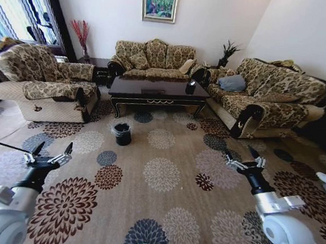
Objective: Move to the front of the table and pick up the trash from the floor, then place it into the trash bin.
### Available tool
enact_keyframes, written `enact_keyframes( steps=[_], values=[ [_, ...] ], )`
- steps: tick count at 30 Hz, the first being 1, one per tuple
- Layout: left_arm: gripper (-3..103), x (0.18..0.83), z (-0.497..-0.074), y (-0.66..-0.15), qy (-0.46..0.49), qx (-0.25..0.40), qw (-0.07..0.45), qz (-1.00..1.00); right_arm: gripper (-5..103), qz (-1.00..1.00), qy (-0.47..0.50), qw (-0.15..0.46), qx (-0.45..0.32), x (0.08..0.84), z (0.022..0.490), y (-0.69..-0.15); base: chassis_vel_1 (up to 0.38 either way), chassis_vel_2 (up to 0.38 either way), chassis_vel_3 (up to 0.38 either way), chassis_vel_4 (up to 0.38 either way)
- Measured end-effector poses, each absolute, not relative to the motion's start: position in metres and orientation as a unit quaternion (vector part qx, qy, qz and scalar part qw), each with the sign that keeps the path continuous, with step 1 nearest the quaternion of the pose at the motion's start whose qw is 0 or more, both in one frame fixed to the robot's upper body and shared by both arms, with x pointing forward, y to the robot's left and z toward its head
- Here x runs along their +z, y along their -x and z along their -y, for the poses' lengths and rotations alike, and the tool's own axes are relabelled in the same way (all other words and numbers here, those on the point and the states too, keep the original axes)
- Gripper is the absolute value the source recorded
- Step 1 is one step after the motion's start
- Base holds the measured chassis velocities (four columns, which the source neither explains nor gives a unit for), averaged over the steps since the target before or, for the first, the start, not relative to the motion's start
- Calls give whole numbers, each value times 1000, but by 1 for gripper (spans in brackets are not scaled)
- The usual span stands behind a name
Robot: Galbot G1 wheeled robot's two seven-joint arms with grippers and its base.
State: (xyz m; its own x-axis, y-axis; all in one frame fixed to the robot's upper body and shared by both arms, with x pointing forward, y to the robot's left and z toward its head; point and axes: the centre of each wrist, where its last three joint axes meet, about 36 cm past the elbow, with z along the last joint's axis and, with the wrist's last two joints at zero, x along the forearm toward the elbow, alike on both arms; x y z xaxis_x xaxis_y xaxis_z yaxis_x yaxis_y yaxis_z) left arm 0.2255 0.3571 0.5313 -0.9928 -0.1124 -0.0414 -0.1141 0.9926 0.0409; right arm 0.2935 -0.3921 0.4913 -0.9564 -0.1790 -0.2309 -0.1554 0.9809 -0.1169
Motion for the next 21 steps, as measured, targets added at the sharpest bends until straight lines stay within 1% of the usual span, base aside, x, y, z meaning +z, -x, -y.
enact_keyframes(
  steps=[21],
  values=[
    [100,533,-356,-223,56,30,18,-998,100,-987,90,121,-53,492,391,-294,0,0,0,0]
  ],
)
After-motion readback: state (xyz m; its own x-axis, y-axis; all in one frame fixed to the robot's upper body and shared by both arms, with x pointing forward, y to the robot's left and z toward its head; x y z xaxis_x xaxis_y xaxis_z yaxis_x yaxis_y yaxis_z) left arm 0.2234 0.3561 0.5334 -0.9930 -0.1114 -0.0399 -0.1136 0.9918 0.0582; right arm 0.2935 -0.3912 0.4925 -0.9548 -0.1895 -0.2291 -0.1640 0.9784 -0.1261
